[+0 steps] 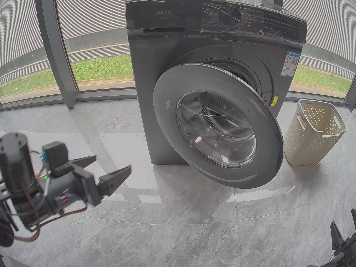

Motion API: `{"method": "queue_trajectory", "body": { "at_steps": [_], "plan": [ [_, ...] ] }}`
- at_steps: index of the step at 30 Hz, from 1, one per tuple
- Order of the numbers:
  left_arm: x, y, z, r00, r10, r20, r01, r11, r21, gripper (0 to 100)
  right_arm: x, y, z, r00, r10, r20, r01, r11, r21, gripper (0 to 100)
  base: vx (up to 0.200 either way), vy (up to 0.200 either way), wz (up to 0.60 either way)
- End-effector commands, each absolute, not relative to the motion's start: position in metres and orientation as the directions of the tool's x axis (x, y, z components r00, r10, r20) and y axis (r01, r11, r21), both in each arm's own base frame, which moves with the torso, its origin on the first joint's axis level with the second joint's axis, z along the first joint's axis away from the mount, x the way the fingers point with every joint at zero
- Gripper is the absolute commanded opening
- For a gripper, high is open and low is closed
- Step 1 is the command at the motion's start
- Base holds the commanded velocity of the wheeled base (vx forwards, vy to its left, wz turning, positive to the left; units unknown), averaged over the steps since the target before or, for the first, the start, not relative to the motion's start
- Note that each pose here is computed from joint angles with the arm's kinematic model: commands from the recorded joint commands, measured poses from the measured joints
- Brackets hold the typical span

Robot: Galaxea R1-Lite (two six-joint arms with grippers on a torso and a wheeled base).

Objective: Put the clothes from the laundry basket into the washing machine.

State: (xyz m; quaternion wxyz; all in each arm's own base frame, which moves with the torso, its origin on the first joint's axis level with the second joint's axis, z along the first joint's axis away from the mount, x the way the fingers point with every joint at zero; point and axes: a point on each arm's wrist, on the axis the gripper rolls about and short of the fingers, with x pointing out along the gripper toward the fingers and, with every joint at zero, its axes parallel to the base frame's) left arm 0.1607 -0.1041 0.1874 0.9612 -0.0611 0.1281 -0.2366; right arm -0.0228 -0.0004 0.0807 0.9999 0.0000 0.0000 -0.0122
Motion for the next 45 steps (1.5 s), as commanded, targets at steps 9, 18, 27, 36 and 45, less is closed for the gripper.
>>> {"method": "queue_trajectory", "body": {
  "at_steps": [9,18,27,36,45],
  "plan": [
    [0.046,-0.012,0.155,0.977,-0.213,-0.031,0.208,0.971,-0.119,100,-0.022,0.000,0.076,1.000,-0.025,-0.018,0.025,1.000,0.000,100,0.000,0.000,0.00],
    [0.005,-0.001,0.116,0.993,-0.104,0.061,0.108,0.993,-0.057,100,-0.022,0.000,0.076,1.000,-0.025,-0.018,0.025,1.000,-0.002,100,0.000,0.000,0.00],
    [-0.018,-0.002,0.080,0.999,-0.029,-0.023,0.029,0.999,-0.027,100,-0.022,0.000,0.076,1.000,-0.025,-0.017,0.025,1.000,-0.002,100,0.000,0.000,0.00],
    [-0.018,-0.001,0.077,0.998,0.000,-0.063,0.000,1.000,0.000,100,-0.022,0.000,0.076,1.000,-0.025,-0.018,0.025,1.000,-0.002,100,0.000,0.000,0.00],
    [-0.023,-0.001,0.075,1.000,-0.028,0.000,0.028,1.000,0.006,100,-0.022,0.000,0.076,1.000,-0.025,-0.017,0.025,1.000,-0.002,100,0.000,0.000,0.00]
  ]
}}
